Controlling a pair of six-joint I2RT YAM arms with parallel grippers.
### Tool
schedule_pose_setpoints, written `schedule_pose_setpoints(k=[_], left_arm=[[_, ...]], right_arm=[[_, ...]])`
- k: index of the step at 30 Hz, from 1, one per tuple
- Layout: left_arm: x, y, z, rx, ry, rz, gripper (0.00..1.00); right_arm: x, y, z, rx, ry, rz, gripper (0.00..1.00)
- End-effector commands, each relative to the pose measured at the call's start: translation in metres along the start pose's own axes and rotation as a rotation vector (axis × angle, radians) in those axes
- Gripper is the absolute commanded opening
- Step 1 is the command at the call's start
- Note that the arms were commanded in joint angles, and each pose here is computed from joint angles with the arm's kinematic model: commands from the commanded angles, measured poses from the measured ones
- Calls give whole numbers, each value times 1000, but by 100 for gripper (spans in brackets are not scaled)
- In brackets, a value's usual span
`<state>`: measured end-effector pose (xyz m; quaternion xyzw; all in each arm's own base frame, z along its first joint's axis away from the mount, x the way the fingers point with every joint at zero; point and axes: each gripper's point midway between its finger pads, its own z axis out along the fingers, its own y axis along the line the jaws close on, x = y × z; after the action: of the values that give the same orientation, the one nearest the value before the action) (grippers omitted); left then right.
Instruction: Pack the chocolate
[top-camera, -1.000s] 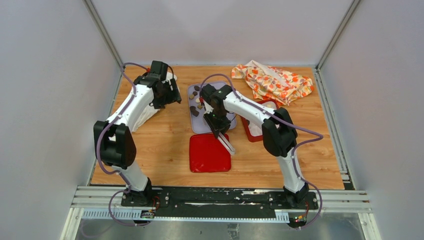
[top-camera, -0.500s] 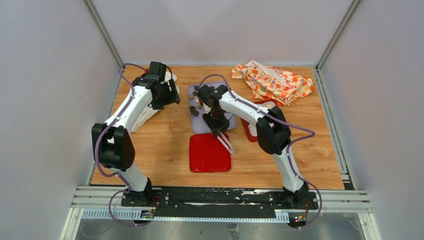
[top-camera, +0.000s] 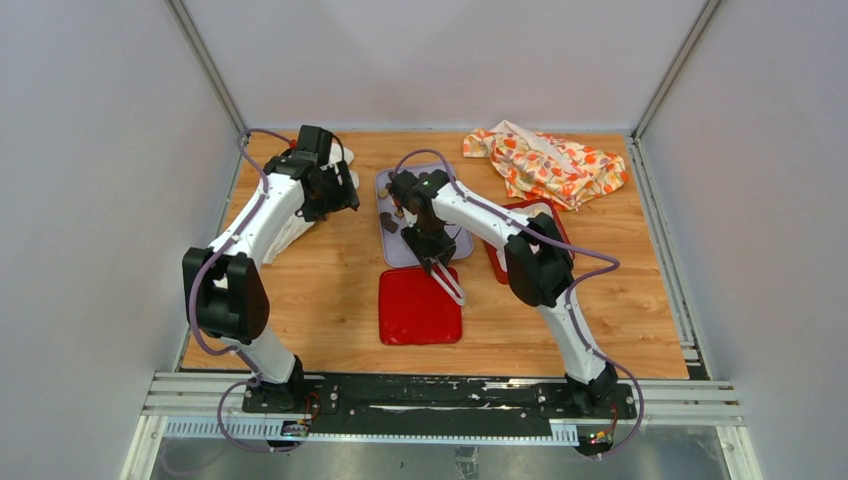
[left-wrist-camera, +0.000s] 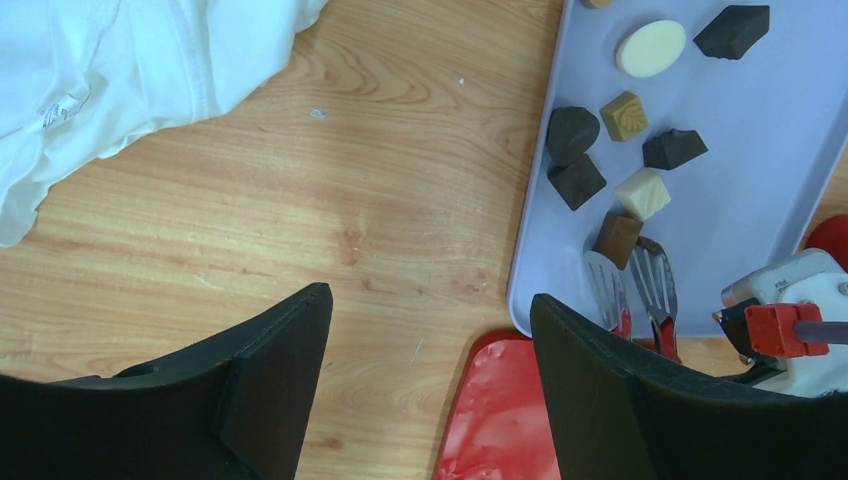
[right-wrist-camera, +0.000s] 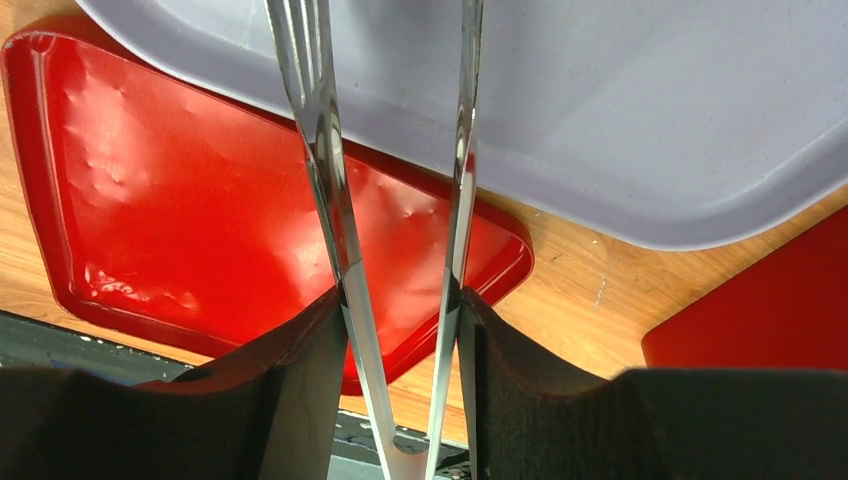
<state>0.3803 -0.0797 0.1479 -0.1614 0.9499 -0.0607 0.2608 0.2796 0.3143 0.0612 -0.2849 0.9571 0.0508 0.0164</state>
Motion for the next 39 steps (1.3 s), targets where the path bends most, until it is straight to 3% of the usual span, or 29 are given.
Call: schedule_pose_setpoints(k=[1, 7, 15, 20, 26, 33, 39], left_arm=[[-2, 6, -8, -6, -19, -2, 78], [-2, 7, -8, -8, -20, -2, 78], [-3, 6, -8, -7, -23, 3, 78], [-3, 3, -6, 6, -13, 2, 78], [-8, -1, -4, 14, -14, 0, 78], [-12, -6, -2, 26, -11, 2, 78], [-11, -9, 1, 40, 3, 0, 77]], right_arm=[[4, 1, 0, 38, 28, -14, 46], [4, 0, -7, 44, 11, -9, 23], [19, -11, -43, 80, -51, -7, 8], [39, -48, -80, 219, -125, 34, 4], [85, -117, -111, 286, -190, 277, 3], [156, -179, -101, 270, -145, 575, 6], [180, -198, -83, 262, -85, 637, 7]])
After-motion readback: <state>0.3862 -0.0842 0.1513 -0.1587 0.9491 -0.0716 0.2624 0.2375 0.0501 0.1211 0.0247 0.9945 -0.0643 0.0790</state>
